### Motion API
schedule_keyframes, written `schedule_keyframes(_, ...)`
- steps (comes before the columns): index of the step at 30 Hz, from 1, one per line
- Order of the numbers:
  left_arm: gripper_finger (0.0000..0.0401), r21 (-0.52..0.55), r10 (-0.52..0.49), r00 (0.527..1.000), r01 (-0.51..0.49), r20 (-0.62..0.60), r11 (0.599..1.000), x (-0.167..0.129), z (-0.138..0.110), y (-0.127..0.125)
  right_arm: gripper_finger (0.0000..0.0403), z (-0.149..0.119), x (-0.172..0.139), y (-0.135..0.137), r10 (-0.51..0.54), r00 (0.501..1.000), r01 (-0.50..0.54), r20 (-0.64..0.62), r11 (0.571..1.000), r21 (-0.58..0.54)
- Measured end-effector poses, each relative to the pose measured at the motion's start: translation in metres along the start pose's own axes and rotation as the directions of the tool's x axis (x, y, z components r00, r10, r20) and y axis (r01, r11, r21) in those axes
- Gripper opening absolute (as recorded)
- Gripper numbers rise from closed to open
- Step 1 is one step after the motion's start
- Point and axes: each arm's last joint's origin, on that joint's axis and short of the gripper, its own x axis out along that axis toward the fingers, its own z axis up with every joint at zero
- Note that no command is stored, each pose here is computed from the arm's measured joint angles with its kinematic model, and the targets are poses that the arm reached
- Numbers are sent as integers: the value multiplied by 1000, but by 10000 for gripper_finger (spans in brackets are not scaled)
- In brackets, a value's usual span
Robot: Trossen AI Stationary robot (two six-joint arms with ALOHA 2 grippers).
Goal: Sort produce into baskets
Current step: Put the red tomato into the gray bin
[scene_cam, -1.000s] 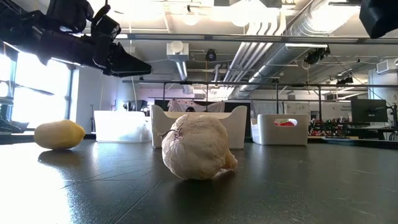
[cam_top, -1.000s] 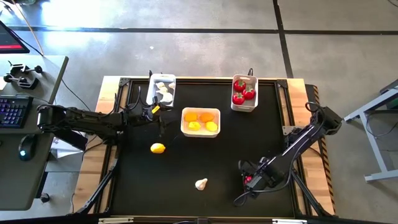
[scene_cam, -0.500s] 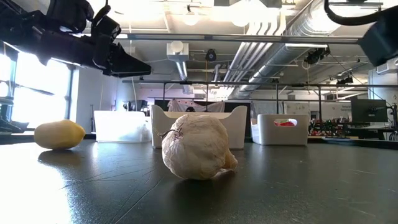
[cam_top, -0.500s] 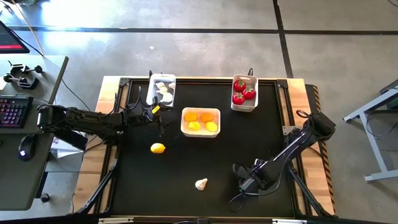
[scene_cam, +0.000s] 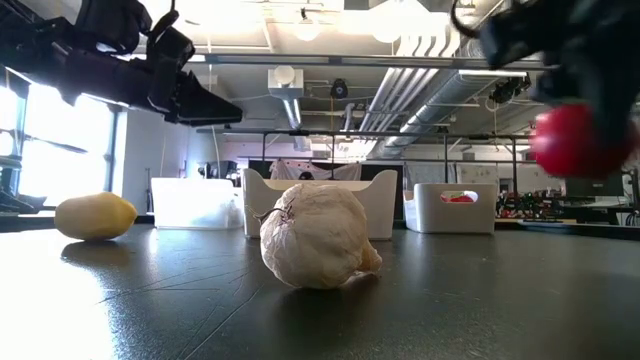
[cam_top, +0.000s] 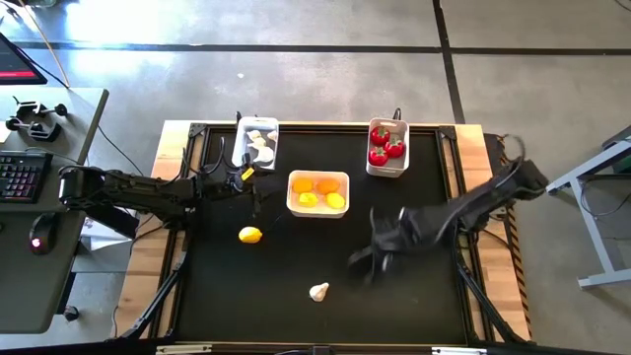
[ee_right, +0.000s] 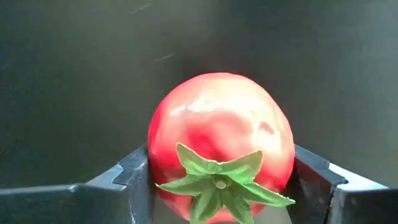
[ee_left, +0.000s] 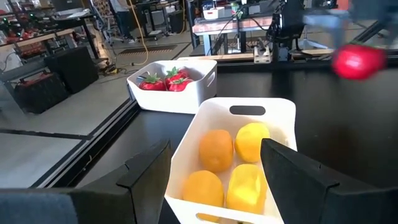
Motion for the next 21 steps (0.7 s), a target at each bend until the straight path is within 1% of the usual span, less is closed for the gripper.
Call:
schedule_keyframes(3, 233, -7, -1, 1000, 1, -6, 1000, 0, -1, 0, 244, 13, -15, -42, -102, 995, 100, 11, 991, 88)
schedule_keyframes(5, 233, -8, -1, 1000, 1, -8, 1000, 0, -1, 0, 244, 21, -23, -72, -177, 984, 175, 2, 973, 154)
schedule_keyframes(7, 233, -10, -2, 1000, 2, -12, 1000, 0, -1, 0, 244, 31, -28, -100, -219, 976, 214, 7, 958, 193)
schedule_keyframes(14, 233, -18, -2, 1000, 2, -16, 1000, 0, -1, 0, 244, 60, -36, -184, -254, 966, 237, 45, 942, 237)
schedule_keyframes(19, 233, -33, -3, 1000, 2, -21, 999, 0, -2, 0, 244, 81, -55, -220, -303, 949, 275, 91, 932, 235)
schedule_keyframes(21, 233, -32, -3, 1000, 3, -23, 999, 0, -2, 0, 244, 89, -56, -231, -306, 949, 284, 73, 933, 223)
